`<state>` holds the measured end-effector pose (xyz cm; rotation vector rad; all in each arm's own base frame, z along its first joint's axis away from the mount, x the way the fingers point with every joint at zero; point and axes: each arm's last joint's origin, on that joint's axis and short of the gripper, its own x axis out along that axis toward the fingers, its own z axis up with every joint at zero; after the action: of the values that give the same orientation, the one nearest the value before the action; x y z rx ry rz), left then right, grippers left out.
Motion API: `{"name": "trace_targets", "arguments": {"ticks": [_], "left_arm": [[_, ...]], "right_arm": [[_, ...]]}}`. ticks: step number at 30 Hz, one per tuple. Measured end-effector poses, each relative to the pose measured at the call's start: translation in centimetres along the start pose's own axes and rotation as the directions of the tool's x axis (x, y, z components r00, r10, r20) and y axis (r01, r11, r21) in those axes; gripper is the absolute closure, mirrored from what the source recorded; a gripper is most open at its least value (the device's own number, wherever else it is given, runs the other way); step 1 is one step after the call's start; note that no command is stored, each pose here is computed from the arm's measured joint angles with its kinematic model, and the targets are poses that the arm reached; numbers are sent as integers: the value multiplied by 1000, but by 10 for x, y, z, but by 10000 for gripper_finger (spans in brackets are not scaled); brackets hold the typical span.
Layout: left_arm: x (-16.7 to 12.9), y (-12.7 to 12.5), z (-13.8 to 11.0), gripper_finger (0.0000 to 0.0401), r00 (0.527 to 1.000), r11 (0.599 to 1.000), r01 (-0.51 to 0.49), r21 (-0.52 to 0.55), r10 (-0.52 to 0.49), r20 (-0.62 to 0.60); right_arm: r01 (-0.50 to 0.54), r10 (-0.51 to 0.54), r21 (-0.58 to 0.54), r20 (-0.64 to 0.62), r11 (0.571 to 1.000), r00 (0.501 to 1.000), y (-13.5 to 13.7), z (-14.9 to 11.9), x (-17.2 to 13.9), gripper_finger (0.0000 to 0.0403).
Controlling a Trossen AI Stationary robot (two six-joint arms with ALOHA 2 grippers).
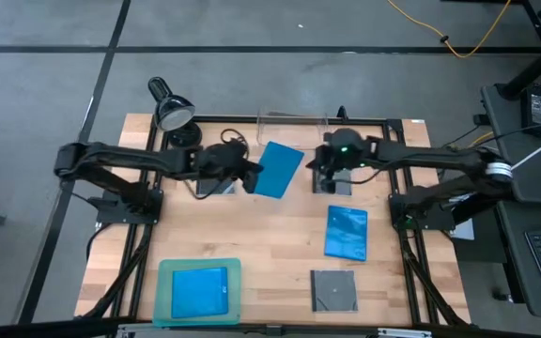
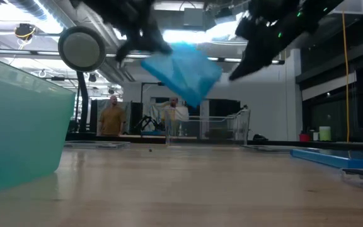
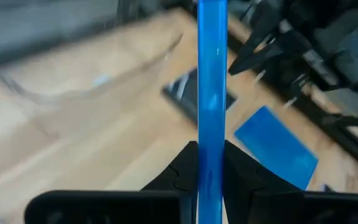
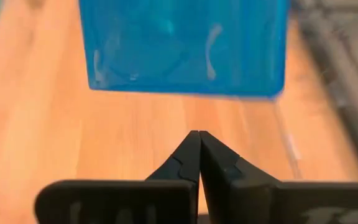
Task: Pick & place jewel cases by type
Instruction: Put the top blue CD case into the blue bin
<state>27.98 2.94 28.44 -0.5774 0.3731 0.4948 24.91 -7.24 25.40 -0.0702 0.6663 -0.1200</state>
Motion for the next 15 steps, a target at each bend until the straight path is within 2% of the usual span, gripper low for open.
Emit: {"name": "trace_targets", "arguments": {"ticks": [7,12,15], "left_arm": [[-49,-19,7,370,986,999,32,40,-38,161],[-73,-34,6,370,967,994,98,47,-106,230],[-86,-42,4,370,953,986,131,101,-154,261]], "right_arm": [[25,-33,47,162,999,986,2,13,-44,391],[7,-28,96,221,995,975,4,17,-59,391],[-20,-8,111,247,994,969,7,19,-64,391]]}}
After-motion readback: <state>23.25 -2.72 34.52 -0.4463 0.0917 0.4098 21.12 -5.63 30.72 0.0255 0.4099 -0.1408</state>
